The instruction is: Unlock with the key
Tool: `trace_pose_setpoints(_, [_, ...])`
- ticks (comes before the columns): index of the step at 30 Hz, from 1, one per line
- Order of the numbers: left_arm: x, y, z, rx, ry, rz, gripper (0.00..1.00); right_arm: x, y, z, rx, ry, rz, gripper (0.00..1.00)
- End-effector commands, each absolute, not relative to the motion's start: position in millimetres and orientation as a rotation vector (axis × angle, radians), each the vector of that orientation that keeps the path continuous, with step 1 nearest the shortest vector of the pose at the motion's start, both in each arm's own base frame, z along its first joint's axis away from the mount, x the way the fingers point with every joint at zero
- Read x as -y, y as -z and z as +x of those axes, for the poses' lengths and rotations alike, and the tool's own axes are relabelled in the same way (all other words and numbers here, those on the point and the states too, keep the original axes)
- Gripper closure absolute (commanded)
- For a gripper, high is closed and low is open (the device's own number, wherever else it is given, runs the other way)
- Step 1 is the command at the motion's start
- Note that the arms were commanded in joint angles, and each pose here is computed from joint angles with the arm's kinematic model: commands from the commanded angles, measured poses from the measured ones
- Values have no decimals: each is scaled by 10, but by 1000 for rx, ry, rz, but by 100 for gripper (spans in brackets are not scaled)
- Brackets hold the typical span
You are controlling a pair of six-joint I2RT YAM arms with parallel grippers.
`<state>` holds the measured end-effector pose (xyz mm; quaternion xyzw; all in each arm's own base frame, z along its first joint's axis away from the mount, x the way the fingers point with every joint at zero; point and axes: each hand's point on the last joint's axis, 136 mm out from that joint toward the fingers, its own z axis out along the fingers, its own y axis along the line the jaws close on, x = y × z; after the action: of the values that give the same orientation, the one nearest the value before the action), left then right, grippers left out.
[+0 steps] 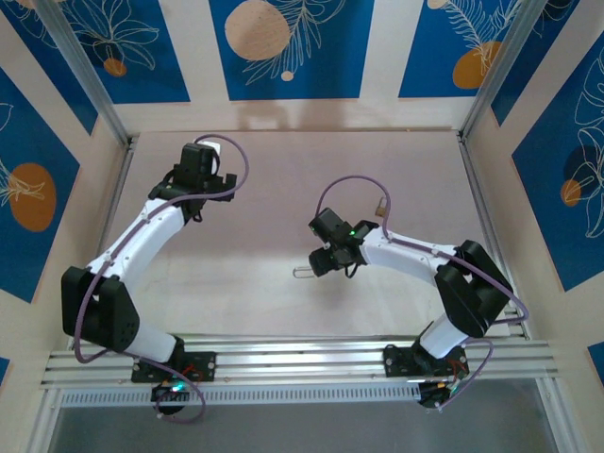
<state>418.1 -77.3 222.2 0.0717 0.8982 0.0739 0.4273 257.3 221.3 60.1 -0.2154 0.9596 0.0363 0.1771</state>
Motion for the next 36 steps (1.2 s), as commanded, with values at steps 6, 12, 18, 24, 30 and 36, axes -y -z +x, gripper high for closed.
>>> trace_pose_setpoints(6, [810,-2357,4160,-2196,-111,161,0,-2315,-368,2553,-2793,-122,-714,30])
trace_pose_setpoints(12, [841,-2410,4152,-2180,-85,165,0,-2303,-297,2726,-2803,-84,-641,31])
trace_pose_setpoints(18, [854,-2463,4139,-2165,-75,175,0,-2391,-300,2892,-2792,-48,-662,31])
trace_pose_setpoints(24, [872,-2474,4130,-2161,-59,181,0,-2415,-411,2908,-2758,-22,-678,31])
trace_pose_setpoints(30, [893,-2492,4129,-2157,-44,185,0,-2461,-375,3045,-2760,-36,-698,31])
trace_pose_setpoints(36, [901,-2490,4115,-2153,-39,192,0,-2453,-288,3187,-2772,-50,-700,34])
